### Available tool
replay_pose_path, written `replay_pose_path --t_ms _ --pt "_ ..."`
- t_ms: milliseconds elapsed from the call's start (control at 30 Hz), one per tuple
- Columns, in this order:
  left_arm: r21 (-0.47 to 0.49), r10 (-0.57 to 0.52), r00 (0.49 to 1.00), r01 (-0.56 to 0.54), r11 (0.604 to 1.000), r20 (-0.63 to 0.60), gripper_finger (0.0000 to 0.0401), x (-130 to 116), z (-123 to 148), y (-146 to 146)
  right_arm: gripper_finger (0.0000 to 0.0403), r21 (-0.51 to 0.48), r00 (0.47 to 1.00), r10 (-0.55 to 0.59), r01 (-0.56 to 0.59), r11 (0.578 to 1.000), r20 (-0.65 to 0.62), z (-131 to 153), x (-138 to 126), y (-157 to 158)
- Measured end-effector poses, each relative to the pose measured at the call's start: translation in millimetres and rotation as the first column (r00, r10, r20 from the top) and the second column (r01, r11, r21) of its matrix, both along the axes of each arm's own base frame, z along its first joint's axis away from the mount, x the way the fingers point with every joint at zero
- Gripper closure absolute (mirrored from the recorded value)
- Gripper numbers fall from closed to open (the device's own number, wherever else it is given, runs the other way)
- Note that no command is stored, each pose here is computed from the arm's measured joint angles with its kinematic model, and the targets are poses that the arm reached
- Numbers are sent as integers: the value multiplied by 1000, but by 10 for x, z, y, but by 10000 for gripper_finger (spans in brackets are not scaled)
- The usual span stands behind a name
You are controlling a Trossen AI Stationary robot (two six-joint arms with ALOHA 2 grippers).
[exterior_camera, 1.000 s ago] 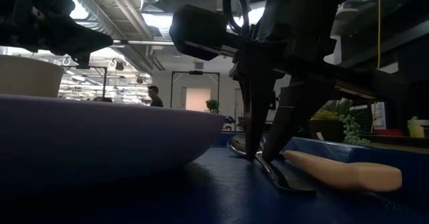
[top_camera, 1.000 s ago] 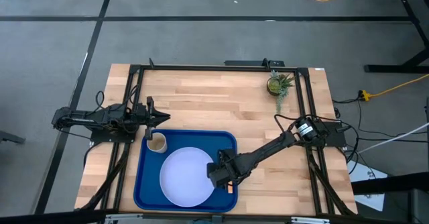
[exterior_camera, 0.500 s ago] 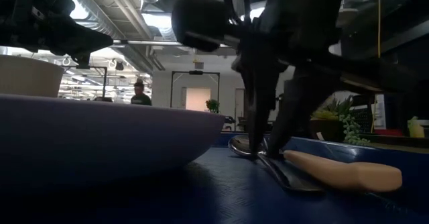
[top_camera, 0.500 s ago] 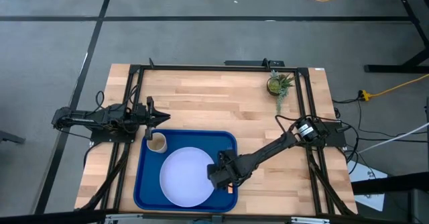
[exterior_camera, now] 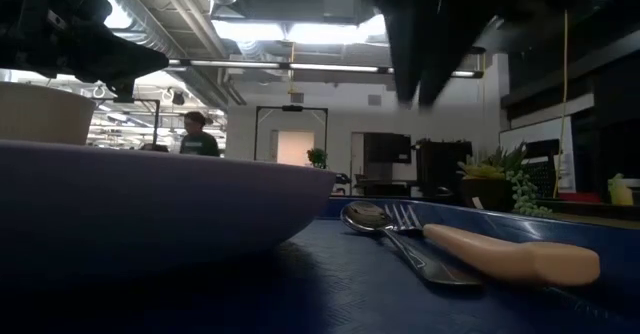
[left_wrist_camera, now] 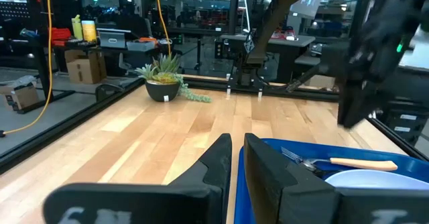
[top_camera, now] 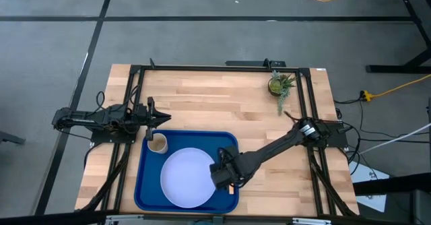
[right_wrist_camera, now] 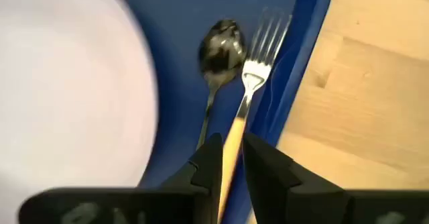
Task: Pick and place plate/cup/fork/spoon on tray
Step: Return to Home Position
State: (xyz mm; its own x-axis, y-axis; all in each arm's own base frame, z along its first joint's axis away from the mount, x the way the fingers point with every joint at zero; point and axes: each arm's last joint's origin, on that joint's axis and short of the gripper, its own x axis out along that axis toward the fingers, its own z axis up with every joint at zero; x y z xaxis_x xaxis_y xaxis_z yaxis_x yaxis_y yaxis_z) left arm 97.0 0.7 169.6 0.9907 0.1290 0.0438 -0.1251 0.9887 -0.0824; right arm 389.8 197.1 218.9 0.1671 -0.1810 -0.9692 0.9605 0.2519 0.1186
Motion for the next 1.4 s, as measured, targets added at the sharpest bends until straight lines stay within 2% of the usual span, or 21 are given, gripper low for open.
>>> replay_pose_path --t_ms 100,200,233,367,533,633,833,967,1200,1300,1400 --pt "0 0 1000 0 1000 0 367 0 0 0 338 15 993 120 -119 993 -24 257 -7 6" --pt "0 0 1000 0 1000 0 367 0 0 0 338 -43 970 241 -242 969 -16 464 -9 -9" --pt "0 0 1000 0 1000 0 367 0 0 0 338 -73 952 306 -306 949 -9 518 1 -9" --pt "0 0 1000 0 1000 0 367 0 0 0 338 -190 816 578 -571 799 -23 630 49 26" --pt "0 0 1000 0 1000 0 367 0 0 0 338 -198 686 728 -713 673 4 645 115 87" --pt "0 0 1000 0 1000 0 367 0 0 0 338 -202 634 773 -756 622 7 632 115 141" --pt "0 0 1000 0 1000 0 367 0 0 0 338 -223 568 823 -804 551 -11 636 100 198" --pt "0 0 1000 0 1000 0 367 0 0 0 338 -234 482 874 -858 457 -60 618 129 161" --pt "0 0 1000 0 1000 0 367 0 0 0 338 -135 379 924 -919 369 -52 539 214 -17" --pt "0 0 1000 0 1000 0 367 0 0 0 338 -114 320 945 -943 312 -68 463 225 -68" --pt "0 0 1000 0 1000 0 367 0 0 0 338 -122 245 965 -965 233 -91 416 192 -91"
